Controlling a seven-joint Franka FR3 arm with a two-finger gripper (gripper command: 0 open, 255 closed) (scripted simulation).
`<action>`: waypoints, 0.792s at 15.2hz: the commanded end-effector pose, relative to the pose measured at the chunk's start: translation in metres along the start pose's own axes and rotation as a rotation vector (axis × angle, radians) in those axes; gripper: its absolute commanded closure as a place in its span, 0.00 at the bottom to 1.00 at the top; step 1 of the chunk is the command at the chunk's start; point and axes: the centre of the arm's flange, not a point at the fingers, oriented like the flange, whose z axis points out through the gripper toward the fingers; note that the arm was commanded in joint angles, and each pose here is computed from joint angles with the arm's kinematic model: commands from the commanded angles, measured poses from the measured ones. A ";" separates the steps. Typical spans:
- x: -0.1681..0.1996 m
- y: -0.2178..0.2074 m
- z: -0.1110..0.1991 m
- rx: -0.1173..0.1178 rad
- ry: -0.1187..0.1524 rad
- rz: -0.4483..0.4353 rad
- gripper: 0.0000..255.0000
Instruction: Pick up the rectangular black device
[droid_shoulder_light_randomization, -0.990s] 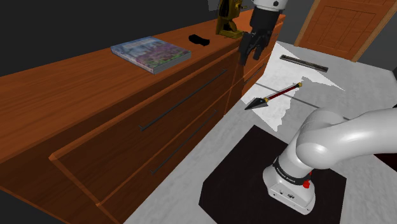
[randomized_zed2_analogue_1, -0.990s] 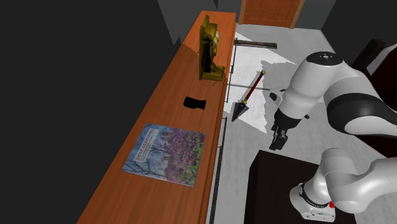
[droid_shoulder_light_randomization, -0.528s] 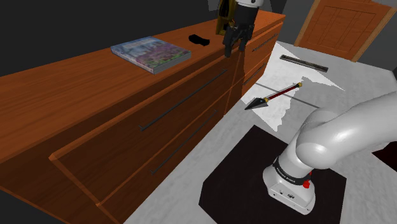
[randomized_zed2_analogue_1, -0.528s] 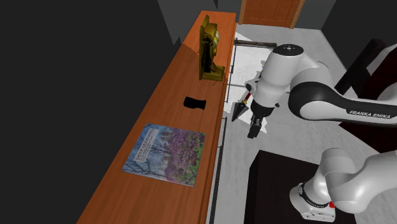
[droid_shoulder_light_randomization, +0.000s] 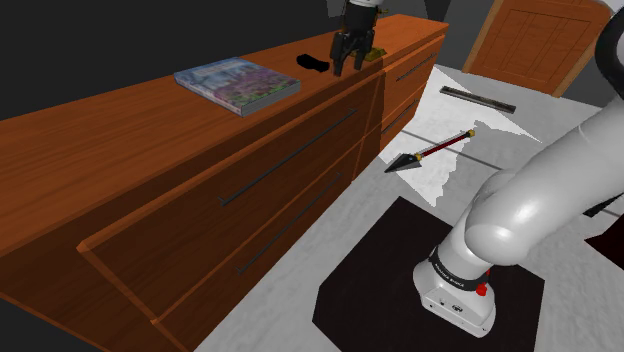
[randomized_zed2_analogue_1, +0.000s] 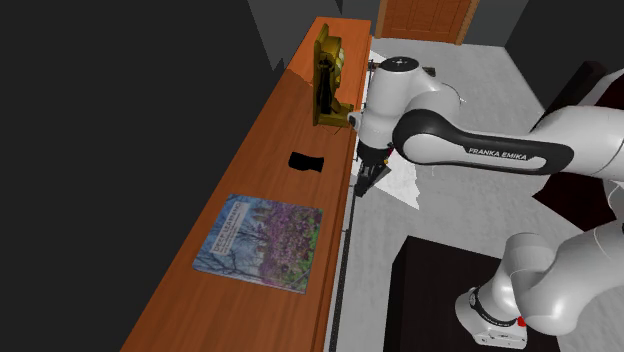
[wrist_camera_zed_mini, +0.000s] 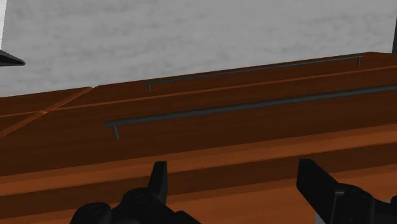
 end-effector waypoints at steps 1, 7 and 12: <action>0.027 0.008 0.001 -0.003 0.004 -0.007 0.00; 0.100 0.033 0.008 -0.008 0.014 -0.024 0.00; 0.161 0.053 0.013 -0.013 0.023 -0.038 0.00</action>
